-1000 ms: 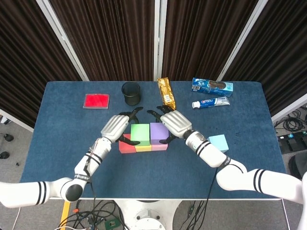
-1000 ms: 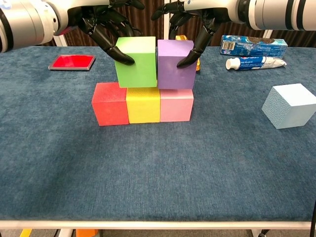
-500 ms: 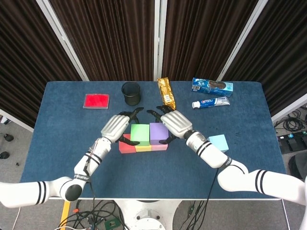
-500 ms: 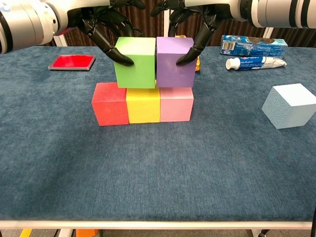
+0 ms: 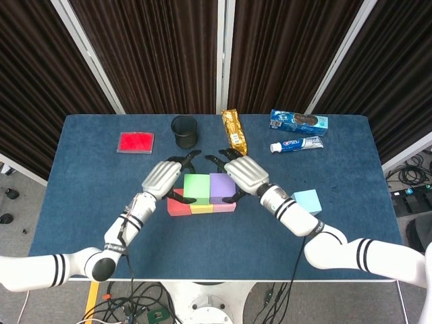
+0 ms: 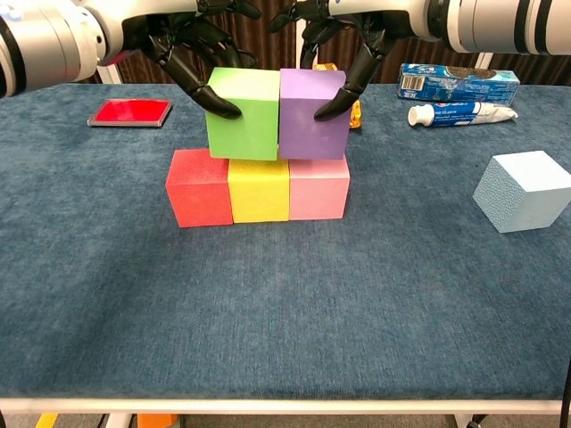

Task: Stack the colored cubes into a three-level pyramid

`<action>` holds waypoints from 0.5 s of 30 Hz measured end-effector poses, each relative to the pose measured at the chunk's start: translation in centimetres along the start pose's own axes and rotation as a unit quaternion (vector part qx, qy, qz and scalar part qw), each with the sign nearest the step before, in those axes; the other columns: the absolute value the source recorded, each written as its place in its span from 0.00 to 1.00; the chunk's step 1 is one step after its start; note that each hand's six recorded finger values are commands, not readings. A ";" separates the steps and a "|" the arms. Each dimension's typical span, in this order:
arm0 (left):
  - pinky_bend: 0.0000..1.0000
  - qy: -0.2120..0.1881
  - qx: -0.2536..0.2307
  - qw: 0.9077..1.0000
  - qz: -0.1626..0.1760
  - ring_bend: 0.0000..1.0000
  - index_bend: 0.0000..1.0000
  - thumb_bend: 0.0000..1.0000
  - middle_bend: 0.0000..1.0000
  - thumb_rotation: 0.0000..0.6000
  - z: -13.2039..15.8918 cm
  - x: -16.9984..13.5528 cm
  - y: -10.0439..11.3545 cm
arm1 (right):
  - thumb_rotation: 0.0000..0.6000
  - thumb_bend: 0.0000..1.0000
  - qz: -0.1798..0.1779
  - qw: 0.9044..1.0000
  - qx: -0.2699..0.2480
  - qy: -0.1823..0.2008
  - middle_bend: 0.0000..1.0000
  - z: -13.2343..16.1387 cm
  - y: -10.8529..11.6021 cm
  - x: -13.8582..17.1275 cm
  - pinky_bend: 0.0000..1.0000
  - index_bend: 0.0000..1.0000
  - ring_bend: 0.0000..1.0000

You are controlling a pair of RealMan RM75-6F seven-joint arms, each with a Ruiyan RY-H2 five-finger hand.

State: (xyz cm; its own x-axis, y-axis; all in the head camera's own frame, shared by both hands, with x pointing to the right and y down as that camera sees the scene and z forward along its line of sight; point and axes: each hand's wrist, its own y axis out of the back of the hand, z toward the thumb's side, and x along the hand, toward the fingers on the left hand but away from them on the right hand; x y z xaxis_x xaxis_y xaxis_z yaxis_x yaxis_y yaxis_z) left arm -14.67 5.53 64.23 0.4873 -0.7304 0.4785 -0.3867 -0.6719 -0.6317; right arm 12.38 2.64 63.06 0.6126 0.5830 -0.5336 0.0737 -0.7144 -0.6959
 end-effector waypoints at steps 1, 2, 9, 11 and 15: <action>0.19 0.000 0.000 1.000 0.000 0.21 0.03 0.09 0.52 1.00 0.0 0.0 0.0 | 1.00 0.13 0.000 1.000 0.000 0.000 0.47 0.0 0.0 0.0 0.00 0.00 0.04; 0.19 0.001 -0.001 1.000 0.000 0.21 0.03 0.09 0.52 1.00 -0.1 0.0 0.0 | 1.00 0.13 0.000 1.000 -0.001 0.000 0.47 0.0 0.0 0.0 0.00 0.00 0.04; 0.19 0.003 -0.006 1.000 0.000 0.21 0.03 0.09 0.52 1.00 -0.4 0.0 -0.1 | 1.00 0.13 0.002 1.000 -0.001 -0.001 0.47 0.0 -0.1 -0.2 0.00 0.00 0.04; 0.19 0.003 -0.006 1.000 0.000 0.21 0.03 0.09 0.52 1.00 -0.5 0.0 -0.2 | 1.00 0.13 0.003 1.000 -0.001 -0.001 0.47 -0.1 -0.2 -0.2 0.00 0.00 0.04; 0.19 0.004 -0.008 1.000 0.001 0.21 0.03 0.09 0.52 1.00 -0.6 0.0 -0.2 | 1.00 0.13 0.003 1.000 0.000 -0.002 0.47 -0.1 -0.2 -0.3 0.00 0.00 0.04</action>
State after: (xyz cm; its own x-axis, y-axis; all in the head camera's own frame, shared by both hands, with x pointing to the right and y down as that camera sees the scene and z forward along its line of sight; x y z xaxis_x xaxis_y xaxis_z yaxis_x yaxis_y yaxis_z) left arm -15.09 5.60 64.73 0.4802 -0.7329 0.4818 -0.3998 -0.6719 -0.6235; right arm 12.24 2.55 63.40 0.6099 0.5807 -0.5392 0.0708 -0.7177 -0.6928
